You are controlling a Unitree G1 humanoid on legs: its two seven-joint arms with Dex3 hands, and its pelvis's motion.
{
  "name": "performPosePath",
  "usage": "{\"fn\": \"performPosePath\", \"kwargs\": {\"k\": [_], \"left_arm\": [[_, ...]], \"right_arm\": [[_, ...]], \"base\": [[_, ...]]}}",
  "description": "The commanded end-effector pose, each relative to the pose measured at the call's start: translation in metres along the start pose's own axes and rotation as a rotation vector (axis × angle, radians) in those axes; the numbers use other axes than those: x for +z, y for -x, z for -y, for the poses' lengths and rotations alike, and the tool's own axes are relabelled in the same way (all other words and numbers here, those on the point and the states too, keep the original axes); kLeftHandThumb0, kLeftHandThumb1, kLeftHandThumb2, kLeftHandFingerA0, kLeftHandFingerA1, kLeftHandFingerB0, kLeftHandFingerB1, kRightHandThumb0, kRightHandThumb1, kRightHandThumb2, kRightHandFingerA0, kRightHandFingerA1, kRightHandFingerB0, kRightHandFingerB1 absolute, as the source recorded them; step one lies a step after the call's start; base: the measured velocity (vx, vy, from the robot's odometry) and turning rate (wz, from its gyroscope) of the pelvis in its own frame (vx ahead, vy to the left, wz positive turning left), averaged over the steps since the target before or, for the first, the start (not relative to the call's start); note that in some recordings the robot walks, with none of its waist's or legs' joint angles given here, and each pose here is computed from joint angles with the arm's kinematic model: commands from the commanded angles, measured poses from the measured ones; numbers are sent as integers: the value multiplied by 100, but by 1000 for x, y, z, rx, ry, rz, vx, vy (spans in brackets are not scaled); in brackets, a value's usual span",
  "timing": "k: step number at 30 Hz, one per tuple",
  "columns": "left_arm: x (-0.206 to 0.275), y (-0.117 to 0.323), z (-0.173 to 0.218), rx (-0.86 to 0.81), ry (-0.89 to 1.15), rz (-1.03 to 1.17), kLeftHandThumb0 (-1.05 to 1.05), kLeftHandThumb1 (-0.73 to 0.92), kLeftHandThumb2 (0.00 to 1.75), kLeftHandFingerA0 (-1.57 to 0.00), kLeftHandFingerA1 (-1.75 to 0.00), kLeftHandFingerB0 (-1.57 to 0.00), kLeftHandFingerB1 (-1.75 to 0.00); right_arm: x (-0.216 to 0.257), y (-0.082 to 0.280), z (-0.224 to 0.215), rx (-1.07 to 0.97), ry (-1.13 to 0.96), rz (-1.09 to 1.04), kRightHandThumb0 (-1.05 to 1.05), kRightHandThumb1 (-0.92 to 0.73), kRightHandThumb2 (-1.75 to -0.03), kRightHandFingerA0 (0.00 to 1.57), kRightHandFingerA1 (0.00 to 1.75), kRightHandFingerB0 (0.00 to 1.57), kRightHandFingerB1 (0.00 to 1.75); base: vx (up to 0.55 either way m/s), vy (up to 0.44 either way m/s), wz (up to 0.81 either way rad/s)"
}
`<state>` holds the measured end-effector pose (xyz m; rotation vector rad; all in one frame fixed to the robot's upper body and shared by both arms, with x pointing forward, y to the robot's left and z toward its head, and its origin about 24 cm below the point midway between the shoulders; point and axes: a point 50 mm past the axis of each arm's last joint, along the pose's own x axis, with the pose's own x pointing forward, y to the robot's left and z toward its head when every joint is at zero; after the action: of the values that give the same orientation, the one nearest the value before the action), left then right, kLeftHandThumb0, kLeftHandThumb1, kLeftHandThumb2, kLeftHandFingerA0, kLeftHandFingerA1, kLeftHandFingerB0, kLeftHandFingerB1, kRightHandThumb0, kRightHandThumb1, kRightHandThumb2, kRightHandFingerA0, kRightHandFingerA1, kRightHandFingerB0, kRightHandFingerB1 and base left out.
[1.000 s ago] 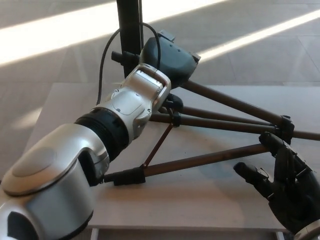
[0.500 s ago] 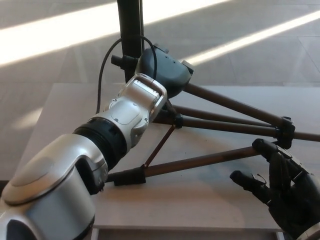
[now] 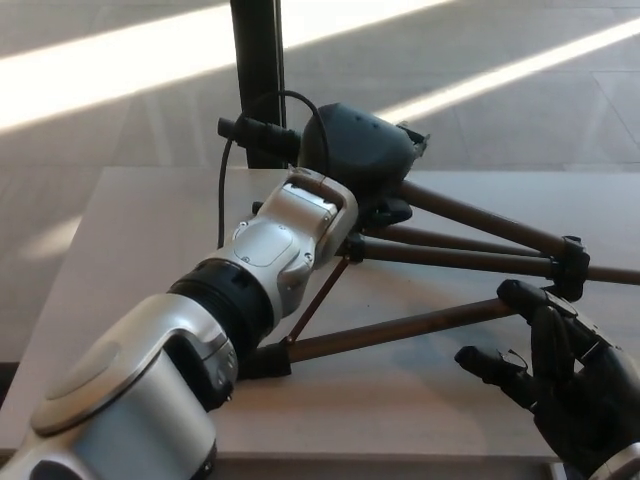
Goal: Use both hands of the robot to pick up the tripod lying in the middle of the desk and make it stand upright on the desk
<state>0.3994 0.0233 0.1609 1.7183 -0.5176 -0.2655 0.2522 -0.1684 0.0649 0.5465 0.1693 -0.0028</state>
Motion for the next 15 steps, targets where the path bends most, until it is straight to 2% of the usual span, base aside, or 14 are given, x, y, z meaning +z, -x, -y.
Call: {"fn": "performPosePath", "kwargs": {"k": [1,2,3,4,5,6,7,9,10,11,12,13,14,15], "left_arm": [[-5,4,8,0,-76,31,-59,75,62,-89,-86,-49,-42],[-5,4,8,2,-86,33,-53,69,61,-91,-100,-50,-43],[-6,5,8,6,-98,37,-53,69,61,-91,-100,-50,-43],[-7,4,7,-17,-167,39,-30,57,57,-91,-145,-52,-43],[-8,4,7,-17,-169,38,-30,57,57,-91,-145,-52,-43],[-10,4,9,-37,-220,33,-25,53,57,-91,-159,-58,-46],[-12,5,11,-57,-245,26,-26,55,56,-90,-156,-65,-47],[-14,6,15,-91,-264,13,-30,54,59,-89,-155,-68,-50],[-15,7,18,-120,-304,1,-40,44,69,-97,-143,-64,-56],[-16,7,19,-130,-319,-3,-40,44,69,-97,-143,-64,-56],[-19,9,25,-163,-369,-7,-33,51,55,-93,-152,-66,-45],[-20,10,26,-172,-374,-8,-42,43,68,-99,-142,-62,-54],[-23,12,29,-191,-374,-19,-31,53,56,-91,-151,-67,-47],[-25,12,30,-205,-366,-29,-33,53,59,-88,-158,-71,-53]], "right_arm": [[-1,4,6,-30,12,-10,-99,-51,-58,101,80,86,64],[-1,4,6,-30,11,-10,-99,-51,-57,100,81,85,64],[-1,4,6,-31,11,-10,-99,-51,-57,100,81,85,64],[-1,3,6,-38,8,-11,-100,-51,-57,99,81,86,63],[-1,2,6,-37,7,-11,-100,-51,-57,99,81,86,63],[0,1,4,-44,5,-11,-99,-35,-86,101,82,89,62],[0,0,4,-50,5,-10,-100,-51,-57,102,81,90,62],[1,0,4,-51,5,-7,-100,-51,-58,103,81,91,63],[1,0,5,-50,9,-4,-99,-52,-57,103,82,91,64],[1,0,5,-49,11,-4,-99,-52,-57,103,82,91,64],[2,0,6,-40,24,-3,-100,-52,-57,101,83,85,64],[2,0,6,-41,26,-2,-100,-52,-58,102,83,86,64],[2,0,6,-40,26,-1,-99,-51,-57,102,83,86,64],[2,0,7,-39,25,-2,-99,-50,-57,104,82,87,63]], "base": [[0,0,0],[0,0,0],[0,0,0],[0,0,0],[0,0,0],[0,0,0],[0,0,0],[0,0,0],[0,0,0],[0,0,0],[0,0,0],[0,0,0],[0,0,0],[0,0,0]]}}
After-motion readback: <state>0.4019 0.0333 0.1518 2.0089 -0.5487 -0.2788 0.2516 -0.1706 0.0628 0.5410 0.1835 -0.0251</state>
